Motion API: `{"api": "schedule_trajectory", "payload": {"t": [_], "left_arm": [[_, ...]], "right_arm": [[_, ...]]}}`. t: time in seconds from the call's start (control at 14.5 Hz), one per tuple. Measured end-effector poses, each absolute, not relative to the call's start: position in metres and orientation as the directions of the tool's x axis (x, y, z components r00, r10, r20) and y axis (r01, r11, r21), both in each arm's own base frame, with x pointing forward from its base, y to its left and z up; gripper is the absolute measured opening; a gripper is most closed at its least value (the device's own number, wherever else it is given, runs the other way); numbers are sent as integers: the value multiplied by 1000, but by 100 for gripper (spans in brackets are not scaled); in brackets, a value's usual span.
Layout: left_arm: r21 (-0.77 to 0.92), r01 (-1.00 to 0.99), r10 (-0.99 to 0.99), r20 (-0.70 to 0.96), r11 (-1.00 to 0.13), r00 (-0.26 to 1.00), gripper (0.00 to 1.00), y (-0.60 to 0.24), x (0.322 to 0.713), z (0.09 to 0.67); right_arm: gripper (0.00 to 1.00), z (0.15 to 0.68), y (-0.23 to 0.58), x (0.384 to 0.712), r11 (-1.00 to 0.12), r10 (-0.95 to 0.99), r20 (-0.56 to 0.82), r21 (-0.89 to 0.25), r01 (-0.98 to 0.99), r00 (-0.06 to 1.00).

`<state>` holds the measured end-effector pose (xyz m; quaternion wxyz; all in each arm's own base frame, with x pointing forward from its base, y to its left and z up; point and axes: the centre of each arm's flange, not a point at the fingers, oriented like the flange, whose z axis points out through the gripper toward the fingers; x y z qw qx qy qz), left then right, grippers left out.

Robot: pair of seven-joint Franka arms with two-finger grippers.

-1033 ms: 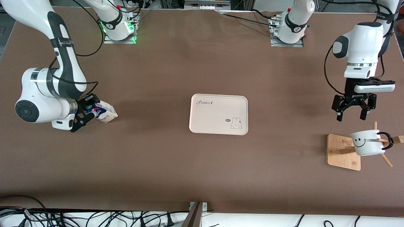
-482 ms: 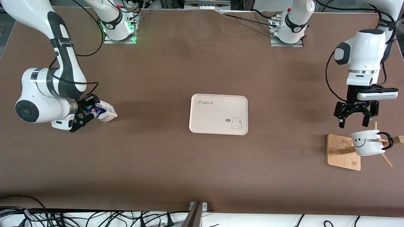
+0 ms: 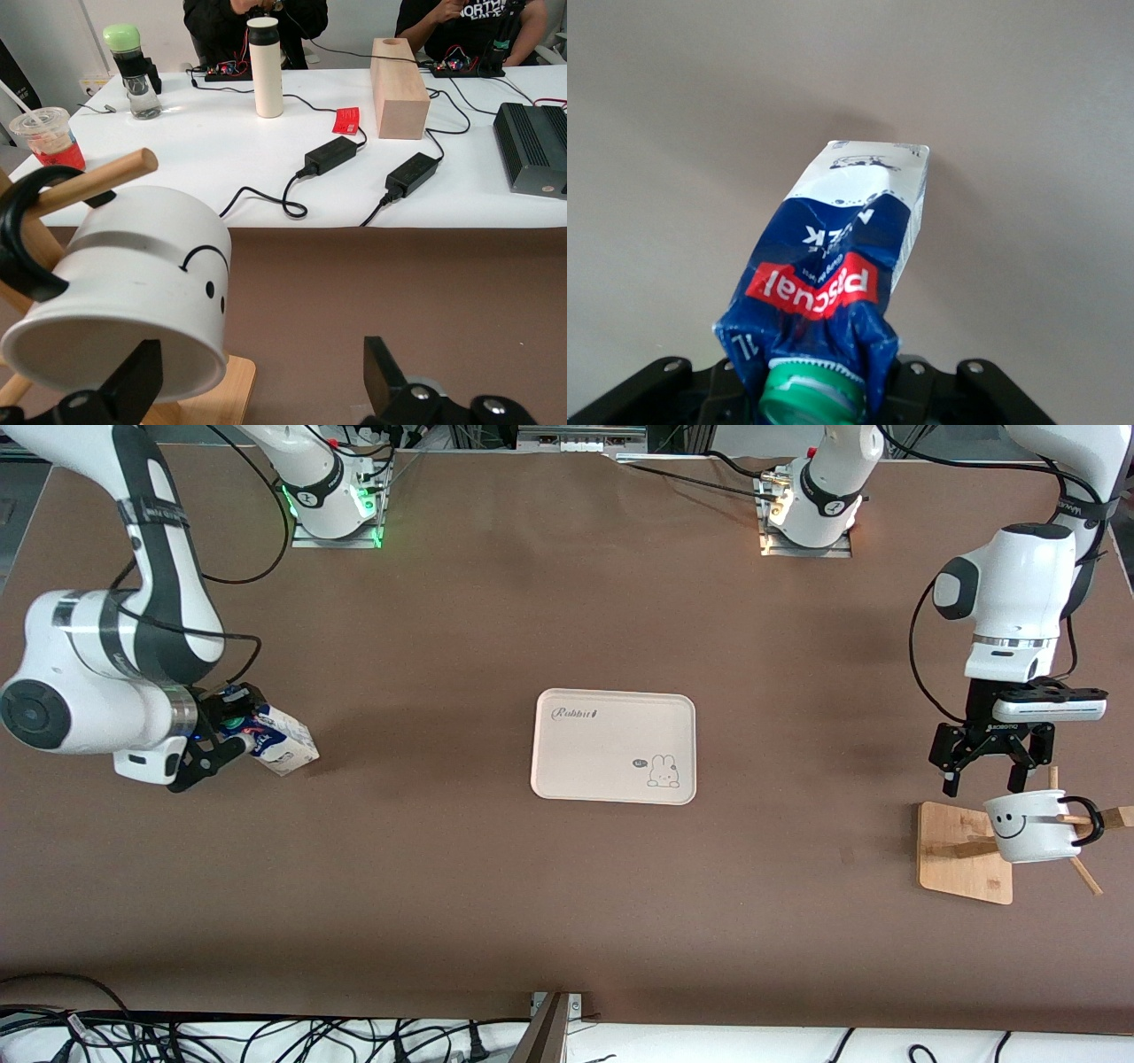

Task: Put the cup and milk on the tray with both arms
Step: 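Lower the left gripper to the mug handle on the wooden stand, then carry the carton toward the tray while the left gripper grasps the mug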

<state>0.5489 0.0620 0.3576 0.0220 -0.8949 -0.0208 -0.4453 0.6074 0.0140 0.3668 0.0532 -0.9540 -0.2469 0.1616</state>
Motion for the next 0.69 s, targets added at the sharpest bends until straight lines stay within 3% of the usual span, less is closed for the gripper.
{"api": "schedule_trajectory", "payload": {"t": [0.34,0.69], "left_arm": [[-19,55,18,799,-998,601,100,62,559,354],[-17,56,20,800,-998,599,100,64,568,350]], "right_arm": [[30,404,56,605,-945,294,-243,-222,242,924],[30,447,186,596,-987,21,-246,-161,-20,969]]}}
